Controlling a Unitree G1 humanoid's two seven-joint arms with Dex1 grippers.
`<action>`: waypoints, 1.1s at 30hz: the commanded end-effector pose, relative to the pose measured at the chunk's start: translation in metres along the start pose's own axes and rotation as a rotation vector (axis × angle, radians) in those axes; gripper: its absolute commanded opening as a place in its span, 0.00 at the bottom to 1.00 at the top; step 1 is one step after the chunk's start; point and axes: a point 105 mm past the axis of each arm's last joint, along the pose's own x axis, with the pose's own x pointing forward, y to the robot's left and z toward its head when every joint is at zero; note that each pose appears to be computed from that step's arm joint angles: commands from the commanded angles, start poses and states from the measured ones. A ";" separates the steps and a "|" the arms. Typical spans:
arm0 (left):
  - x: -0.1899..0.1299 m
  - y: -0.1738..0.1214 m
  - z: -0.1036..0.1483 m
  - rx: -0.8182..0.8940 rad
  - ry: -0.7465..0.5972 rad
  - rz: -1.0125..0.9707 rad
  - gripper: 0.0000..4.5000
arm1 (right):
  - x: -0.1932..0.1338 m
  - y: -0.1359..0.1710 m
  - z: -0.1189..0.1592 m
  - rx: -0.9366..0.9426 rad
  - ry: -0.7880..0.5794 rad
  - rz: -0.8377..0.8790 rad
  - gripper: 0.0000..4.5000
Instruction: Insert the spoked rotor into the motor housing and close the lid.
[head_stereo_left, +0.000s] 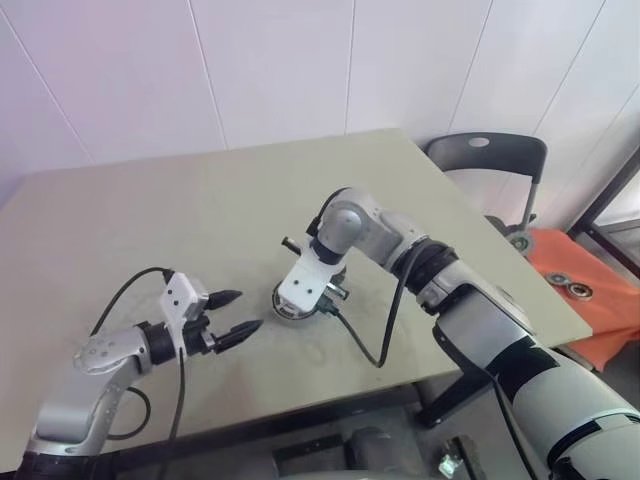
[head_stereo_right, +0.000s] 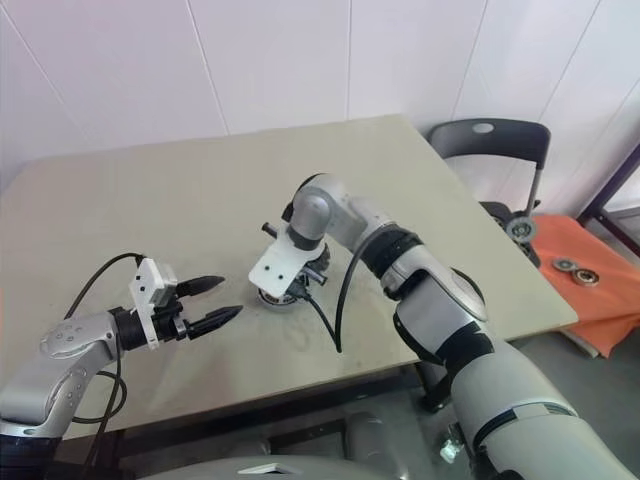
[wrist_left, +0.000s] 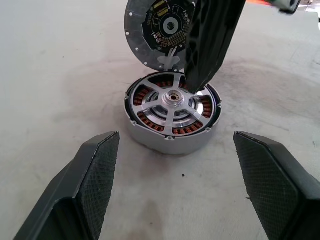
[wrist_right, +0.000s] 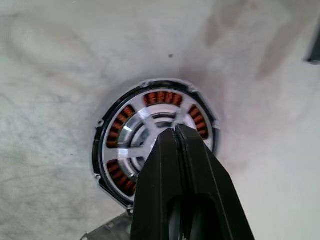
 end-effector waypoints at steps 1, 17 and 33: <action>0.003 -0.003 0.008 0.028 -0.024 -0.013 0.86 | 0.000 -0.010 -0.001 -0.025 0.028 -0.029 0.01; -0.002 -0.005 0.006 0.023 -0.015 0.000 0.86 | -0.009 -0.021 -0.012 -0.010 0.069 -0.060 0.01; 0.000 -0.006 0.007 0.021 -0.021 -0.002 0.86 | 0.010 -0.008 -0.014 0.024 0.055 -0.016 0.01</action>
